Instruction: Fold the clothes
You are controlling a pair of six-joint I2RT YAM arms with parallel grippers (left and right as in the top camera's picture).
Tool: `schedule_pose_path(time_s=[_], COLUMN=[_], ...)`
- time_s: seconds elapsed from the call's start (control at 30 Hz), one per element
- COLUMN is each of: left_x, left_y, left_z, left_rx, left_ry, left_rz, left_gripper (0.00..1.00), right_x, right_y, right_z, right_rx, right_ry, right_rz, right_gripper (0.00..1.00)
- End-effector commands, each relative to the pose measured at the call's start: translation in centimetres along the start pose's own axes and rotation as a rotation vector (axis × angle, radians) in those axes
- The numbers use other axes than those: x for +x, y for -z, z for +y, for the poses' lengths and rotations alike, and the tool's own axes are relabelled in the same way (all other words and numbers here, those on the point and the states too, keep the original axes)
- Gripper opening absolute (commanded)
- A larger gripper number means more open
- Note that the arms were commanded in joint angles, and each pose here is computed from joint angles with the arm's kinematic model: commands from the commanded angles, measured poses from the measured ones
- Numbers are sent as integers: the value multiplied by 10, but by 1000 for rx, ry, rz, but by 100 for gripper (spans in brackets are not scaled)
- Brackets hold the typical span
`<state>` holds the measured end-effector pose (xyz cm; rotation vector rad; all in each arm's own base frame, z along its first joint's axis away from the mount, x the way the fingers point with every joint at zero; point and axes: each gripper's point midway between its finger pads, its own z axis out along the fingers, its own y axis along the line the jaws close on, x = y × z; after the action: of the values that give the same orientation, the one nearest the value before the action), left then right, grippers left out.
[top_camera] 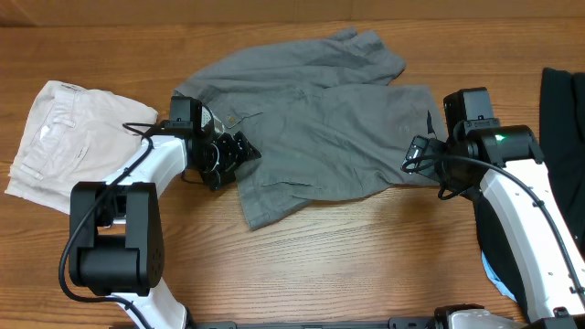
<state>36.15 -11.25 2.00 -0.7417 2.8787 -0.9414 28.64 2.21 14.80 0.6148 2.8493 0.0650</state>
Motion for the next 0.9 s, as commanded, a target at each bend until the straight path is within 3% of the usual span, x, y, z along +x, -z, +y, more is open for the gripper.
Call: schedule_pose_path(time_s=[0.0,0.23,0.27,0.3,0.37,0.53,0.63,0.73,0.87], left_x=[4,4,5,8,12,16,13,13,12], left_y=[-6,-5,-5,-4,-3,5,7,9,13], left_z=[7,2,1,0,2,8,5,-3,-10], left_rx=[-17,7,15,21,19,-11,-1,34,50], left_ry=[9,8,12,20,46,60,36,6,3], left_rz=[18,27,34,49,71,97,93,104,108], left_gripper=[84,74,77,87,93,95,86,70,74], right_x=[-7,-7,-7,-7,-7,-8,-8,-8,-9], right_y=[6,6,6,6,6,6,6,6,5], right_z=[0,0,0,0,0,1,1,1,1], right_rx=[1,1,1,1,1,0,-1,-2,-2], right_ry=[0,0,0,0,0,0,0,0,0], right_rz=[-27,-28,-29,-29,-29,-31,-33,-33,-34], right_gripper=[100,100,100,100,100,100,100,100,100])
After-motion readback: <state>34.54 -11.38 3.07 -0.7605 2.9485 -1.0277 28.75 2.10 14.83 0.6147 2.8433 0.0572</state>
